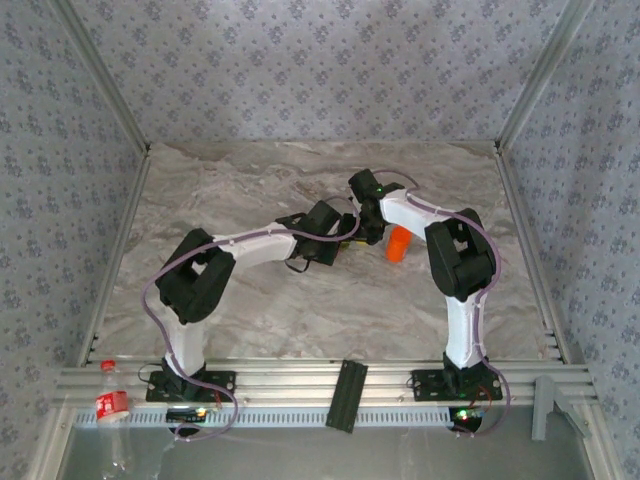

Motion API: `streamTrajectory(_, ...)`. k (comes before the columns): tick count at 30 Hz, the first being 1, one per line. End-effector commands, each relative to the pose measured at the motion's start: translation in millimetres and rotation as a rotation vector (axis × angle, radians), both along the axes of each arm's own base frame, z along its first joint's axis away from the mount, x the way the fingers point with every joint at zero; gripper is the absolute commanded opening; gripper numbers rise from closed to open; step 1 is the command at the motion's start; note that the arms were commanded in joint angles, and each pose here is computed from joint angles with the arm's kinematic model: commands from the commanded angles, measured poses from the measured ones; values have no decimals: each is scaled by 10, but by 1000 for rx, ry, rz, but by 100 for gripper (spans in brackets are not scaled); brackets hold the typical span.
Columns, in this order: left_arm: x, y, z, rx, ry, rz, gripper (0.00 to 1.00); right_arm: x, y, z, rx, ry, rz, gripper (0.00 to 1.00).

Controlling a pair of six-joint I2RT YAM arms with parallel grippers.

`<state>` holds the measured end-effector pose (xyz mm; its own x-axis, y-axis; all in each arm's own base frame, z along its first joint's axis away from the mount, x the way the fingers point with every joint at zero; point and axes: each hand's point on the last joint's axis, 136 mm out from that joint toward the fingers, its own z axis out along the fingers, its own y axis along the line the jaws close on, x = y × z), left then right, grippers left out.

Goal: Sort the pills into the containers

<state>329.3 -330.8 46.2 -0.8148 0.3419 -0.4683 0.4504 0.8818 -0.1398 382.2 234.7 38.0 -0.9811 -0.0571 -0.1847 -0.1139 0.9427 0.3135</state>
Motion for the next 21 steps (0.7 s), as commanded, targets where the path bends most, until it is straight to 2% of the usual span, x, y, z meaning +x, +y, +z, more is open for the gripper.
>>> streamTrajectory(1, -232, 82, -273, 93, 39, -88, 0, -95, 2, -182, -48, 50, 11, 49)
streamTrajectory(4, -126, 51, -69, 52, -5, -71, 0, -81, 18, -150, -44, 48, 13, 49)
streamTrajectory(6, -34, 41, 102, 22, -37, -54, 4, -63, 29, -109, -40, 46, 12, 49)
streamTrajectory(10, 165, 47, 567, -58, -133, -16, 20, 14, 60, 12, -28, 27, 10, 49)
streamTrajectory(15, 401, 229, 1248, -139, -287, 71, 51, 205, 93, 350, 4, -28, 2, 50)
streamTrajectory(19, 534, 539, 1863, -171, -434, 158, 84, 405, 75, 864, 45, -116, -17, 53)
streamTrajectory(21, 565, 725, 2148, -177, -504, 194, 99, 499, 0, 1204, 70, -171, -38, 59)
